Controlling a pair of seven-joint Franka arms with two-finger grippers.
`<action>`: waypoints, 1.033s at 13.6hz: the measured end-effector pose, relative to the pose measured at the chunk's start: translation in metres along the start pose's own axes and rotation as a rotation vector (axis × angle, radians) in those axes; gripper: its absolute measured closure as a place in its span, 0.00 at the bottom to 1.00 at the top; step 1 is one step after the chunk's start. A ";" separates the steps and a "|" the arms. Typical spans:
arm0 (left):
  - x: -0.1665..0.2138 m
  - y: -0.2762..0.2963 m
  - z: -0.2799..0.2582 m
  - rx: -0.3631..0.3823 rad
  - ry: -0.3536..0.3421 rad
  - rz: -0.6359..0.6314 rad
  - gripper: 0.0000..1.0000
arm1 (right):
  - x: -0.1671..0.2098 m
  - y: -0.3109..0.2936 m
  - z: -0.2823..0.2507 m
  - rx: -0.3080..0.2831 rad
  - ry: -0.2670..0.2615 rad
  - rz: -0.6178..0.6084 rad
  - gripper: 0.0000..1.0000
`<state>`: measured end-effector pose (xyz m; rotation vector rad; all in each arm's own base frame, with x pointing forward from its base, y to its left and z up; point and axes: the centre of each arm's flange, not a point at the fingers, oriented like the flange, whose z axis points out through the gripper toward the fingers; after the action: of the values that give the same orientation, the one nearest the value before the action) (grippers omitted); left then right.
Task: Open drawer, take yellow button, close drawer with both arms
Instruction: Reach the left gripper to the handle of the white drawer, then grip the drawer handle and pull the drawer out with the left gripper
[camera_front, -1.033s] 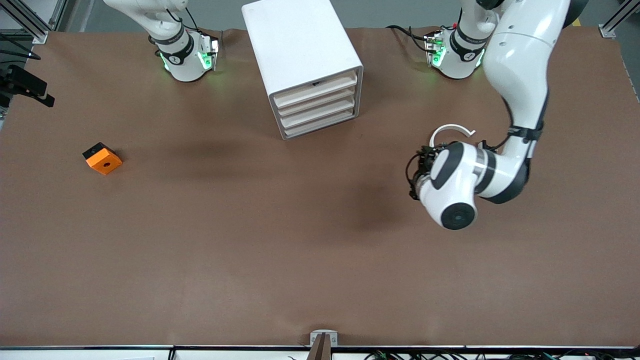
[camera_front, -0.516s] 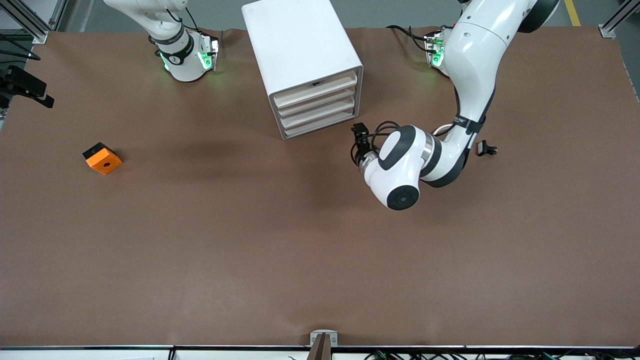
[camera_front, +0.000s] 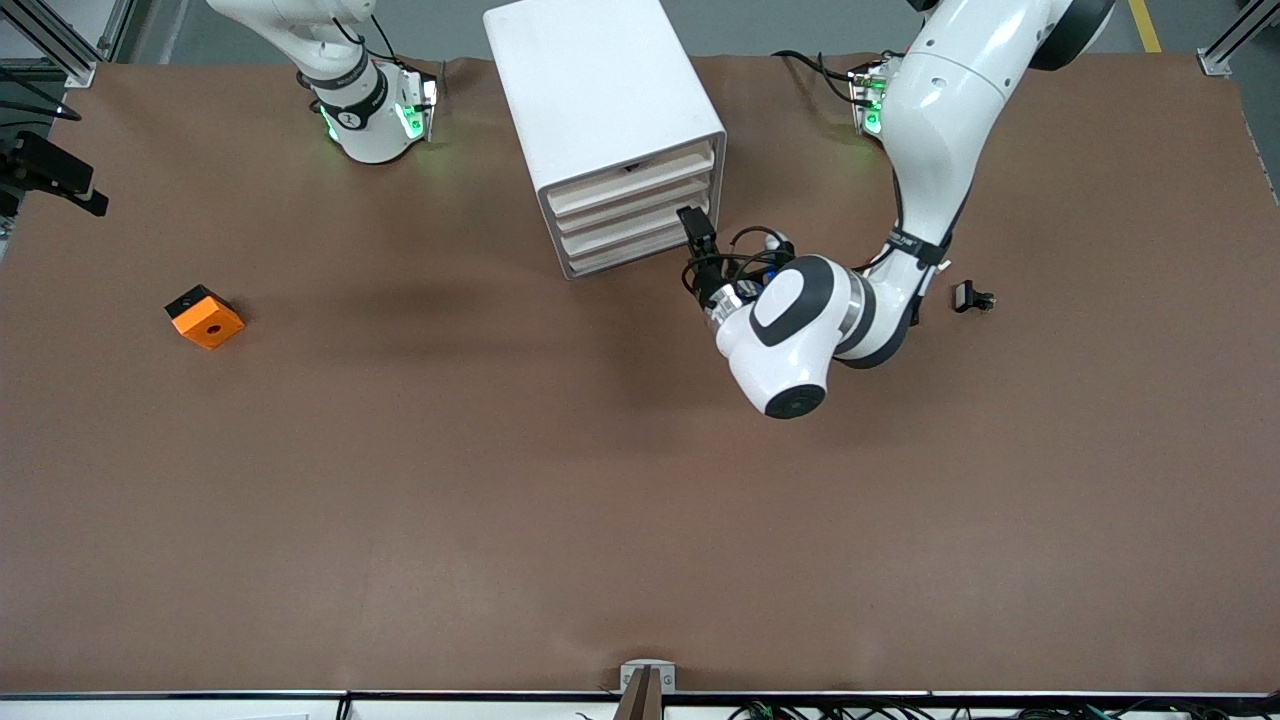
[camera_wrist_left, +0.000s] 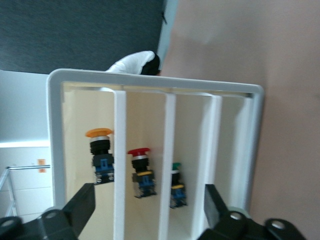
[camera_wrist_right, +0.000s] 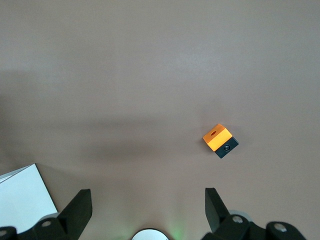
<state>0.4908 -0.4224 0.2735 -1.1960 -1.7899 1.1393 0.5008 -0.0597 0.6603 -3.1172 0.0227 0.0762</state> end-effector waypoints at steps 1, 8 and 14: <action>-0.003 0.001 0.011 0.020 0.020 -0.001 0.07 | 0.000 0.000 0.000 0.000 0.000 0.000 0.00; -0.027 -0.016 0.055 0.097 0.054 0.031 0.35 | 0.000 0.000 0.000 0.000 -0.001 0.000 0.00; -0.036 -0.015 0.078 0.122 0.074 0.058 0.86 | 0.000 0.000 0.001 0.000 -0.002 0.000 0.00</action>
<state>0.4295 -0.4817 0.2554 -1.2086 -1.6167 1.2037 0.5008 -0.0596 0.6596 -3.1170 0.0223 0.0790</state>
